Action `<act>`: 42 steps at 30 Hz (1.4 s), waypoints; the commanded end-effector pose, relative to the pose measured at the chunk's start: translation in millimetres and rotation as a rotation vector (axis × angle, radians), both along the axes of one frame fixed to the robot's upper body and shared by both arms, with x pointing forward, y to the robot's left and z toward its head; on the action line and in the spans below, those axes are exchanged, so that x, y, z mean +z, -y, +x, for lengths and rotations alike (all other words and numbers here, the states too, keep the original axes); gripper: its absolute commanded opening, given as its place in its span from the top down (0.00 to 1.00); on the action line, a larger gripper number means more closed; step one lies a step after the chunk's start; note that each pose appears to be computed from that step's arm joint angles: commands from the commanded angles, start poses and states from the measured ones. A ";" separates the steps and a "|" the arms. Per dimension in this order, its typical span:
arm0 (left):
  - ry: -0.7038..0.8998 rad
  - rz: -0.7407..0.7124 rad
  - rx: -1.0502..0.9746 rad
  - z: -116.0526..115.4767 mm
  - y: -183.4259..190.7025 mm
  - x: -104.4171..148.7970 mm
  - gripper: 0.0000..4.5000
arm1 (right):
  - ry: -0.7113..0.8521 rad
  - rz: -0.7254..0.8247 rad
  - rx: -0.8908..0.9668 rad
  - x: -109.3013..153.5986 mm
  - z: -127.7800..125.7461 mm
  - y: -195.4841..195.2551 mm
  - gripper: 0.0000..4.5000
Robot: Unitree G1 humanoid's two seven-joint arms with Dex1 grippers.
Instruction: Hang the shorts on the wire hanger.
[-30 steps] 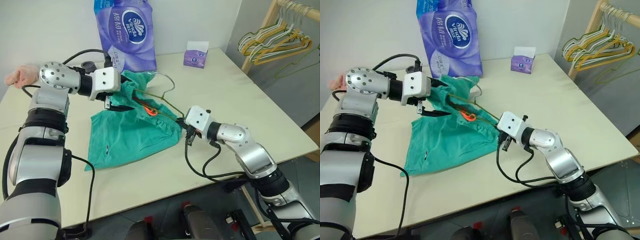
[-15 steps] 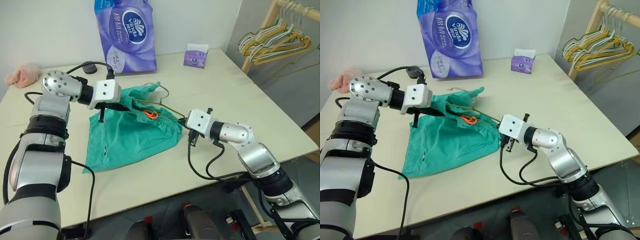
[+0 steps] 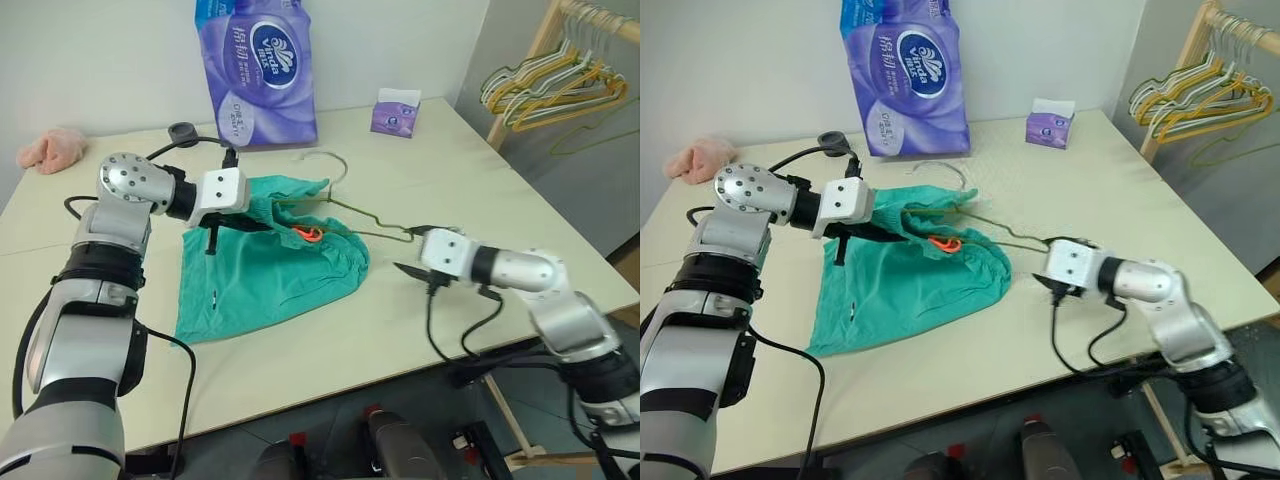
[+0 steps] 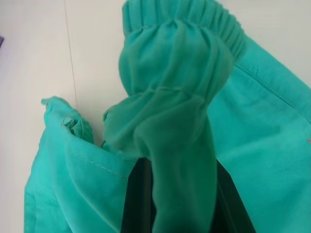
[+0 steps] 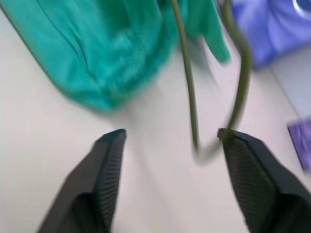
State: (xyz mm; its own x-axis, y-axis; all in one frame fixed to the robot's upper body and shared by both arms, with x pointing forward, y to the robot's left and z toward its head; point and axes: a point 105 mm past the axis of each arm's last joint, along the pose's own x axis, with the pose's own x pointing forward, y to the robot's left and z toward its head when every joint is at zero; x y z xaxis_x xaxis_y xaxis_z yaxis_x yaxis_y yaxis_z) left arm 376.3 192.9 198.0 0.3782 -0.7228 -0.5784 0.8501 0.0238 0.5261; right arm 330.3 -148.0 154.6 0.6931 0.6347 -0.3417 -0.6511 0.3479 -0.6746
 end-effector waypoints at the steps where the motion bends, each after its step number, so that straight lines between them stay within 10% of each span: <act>1: 0.072 -0.037 0.029 1.7 -3.4 19.6 1.00 | -0.040 0.149 -0.134 -1.2 0.1 22.6 0.00; 12: 0.076 -0.119 0.079 3.0 -5.6 29.7 1.00 | -0.244 0.711 -0.299 -38.8 -2.9 -63.0 0.00; 22: 0.079 -0.127 0.091 1.0 -7.0 30.9 1.00 | -0.323 0.725 -0.288 -57.3 21.9 -101.5 0.00; 36: 0.090 -0.147 0.112 0.6 -10.2 31.8 1.00 | -0.302 0.823 -0.328 -53.8 28.2 -101.8 0.99; 42: 0.075 -0.193 0.119 -1.5 -10.8 35.2 1.00 | -0.239 0.817 -0.373 -45.5 35.7 -82.7 1.00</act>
State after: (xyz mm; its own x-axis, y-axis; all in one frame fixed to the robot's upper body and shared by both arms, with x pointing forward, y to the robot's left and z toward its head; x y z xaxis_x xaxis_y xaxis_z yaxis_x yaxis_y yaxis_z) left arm 377.6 201.0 212.3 0.4745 -0.7486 -0.4631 0.8295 0.2042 0.5198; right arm 359.0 -53.1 88.0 0.8437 0.5230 -0.1212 -0.5225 0.8518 0.0382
